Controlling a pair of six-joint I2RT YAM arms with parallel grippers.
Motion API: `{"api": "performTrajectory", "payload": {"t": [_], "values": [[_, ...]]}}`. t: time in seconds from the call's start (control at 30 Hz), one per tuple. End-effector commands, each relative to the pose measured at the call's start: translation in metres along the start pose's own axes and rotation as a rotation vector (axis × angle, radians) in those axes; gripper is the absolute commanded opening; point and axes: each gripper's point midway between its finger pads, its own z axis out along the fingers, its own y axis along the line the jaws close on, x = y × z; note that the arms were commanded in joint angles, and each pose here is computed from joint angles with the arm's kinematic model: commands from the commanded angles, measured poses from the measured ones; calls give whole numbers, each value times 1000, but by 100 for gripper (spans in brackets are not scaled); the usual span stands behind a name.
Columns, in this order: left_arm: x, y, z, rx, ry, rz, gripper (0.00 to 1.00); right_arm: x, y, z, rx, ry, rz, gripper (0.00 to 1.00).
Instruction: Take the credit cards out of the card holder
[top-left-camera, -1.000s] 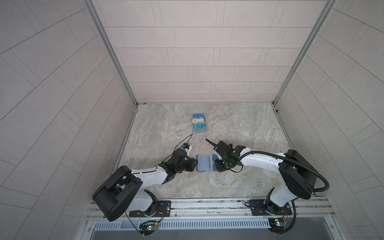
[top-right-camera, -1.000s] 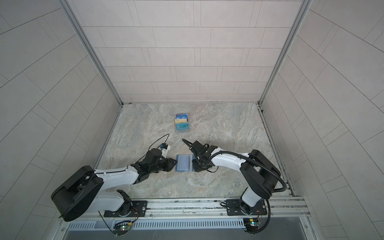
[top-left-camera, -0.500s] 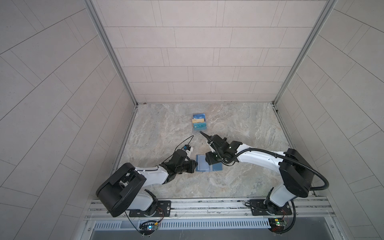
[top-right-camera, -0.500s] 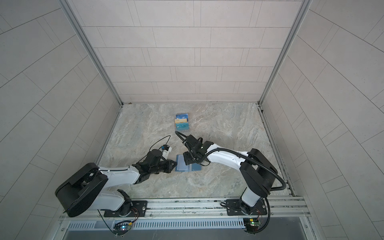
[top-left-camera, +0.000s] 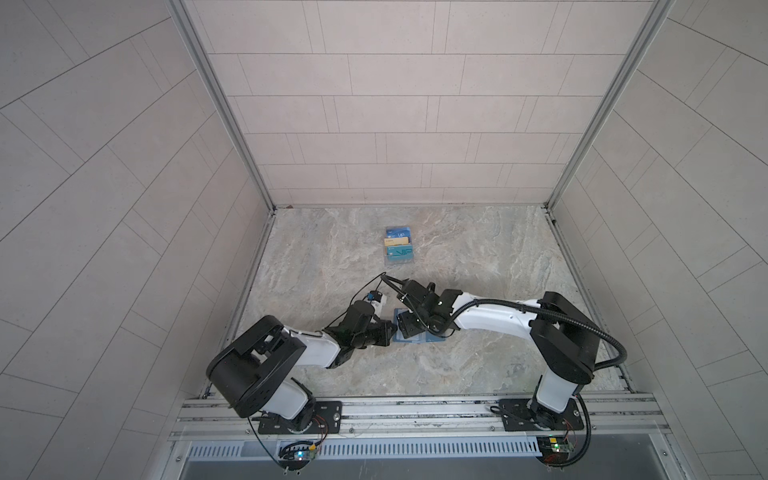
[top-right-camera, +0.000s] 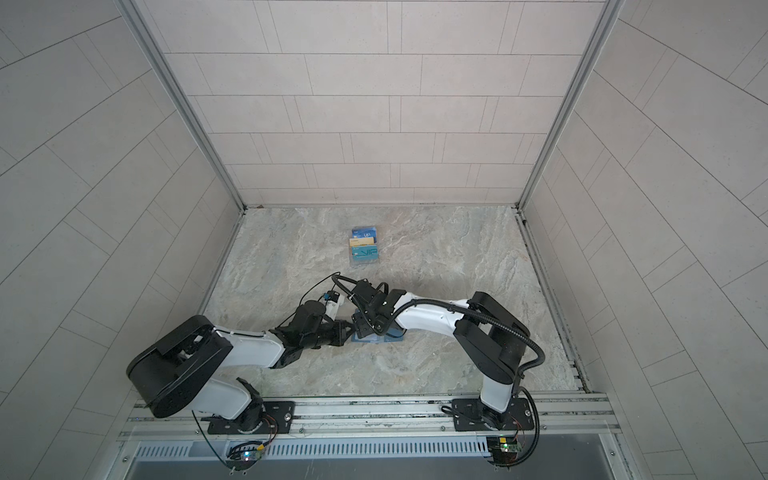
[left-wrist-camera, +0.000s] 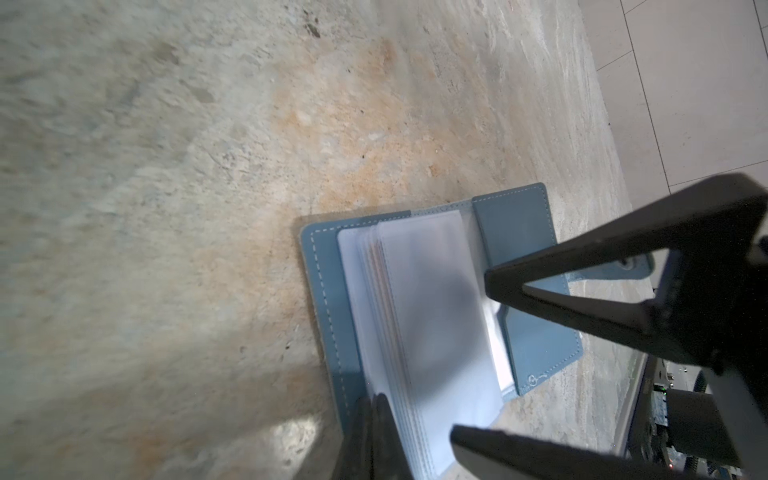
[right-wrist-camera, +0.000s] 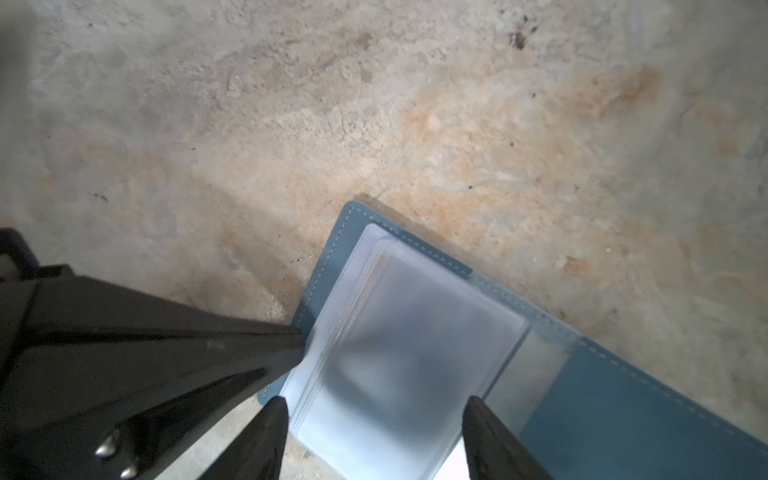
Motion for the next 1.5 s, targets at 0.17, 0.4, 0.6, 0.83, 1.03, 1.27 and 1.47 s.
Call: {"api": "performTrajectory", "payload": {"t": [0.17, 0.4, 0.6, 0.83, 1.03, 1.27, 1.47], "values": [[16, 14, -4, -40, 21, -13, 0, 10, -15, 11, 103, 35, -3, 70], [16, 11, -5, -19, 12, -13, 0, 12, -11, 10, 100, 39, -14, 71], [17, 11, -5, -17, 10, -15, 0, 7, -2, 8, 73, 41, -29, 72], [17, 13, -6, -26, 4, -18, 0, 13, 1, 17, 96, 76, -42, 73], [17, 16, -8, -41, -2, -19, 0, 13, -12, 7, 158, 57, -49, 72], [17, 18, -8, -49, -2, -15, 0, 18, -25, -1, 211, 63, -66, 69], [18, 20, -9, -58, 0, -17, 0, 18, -37, -10, 270, 45, -69, 68]]}}
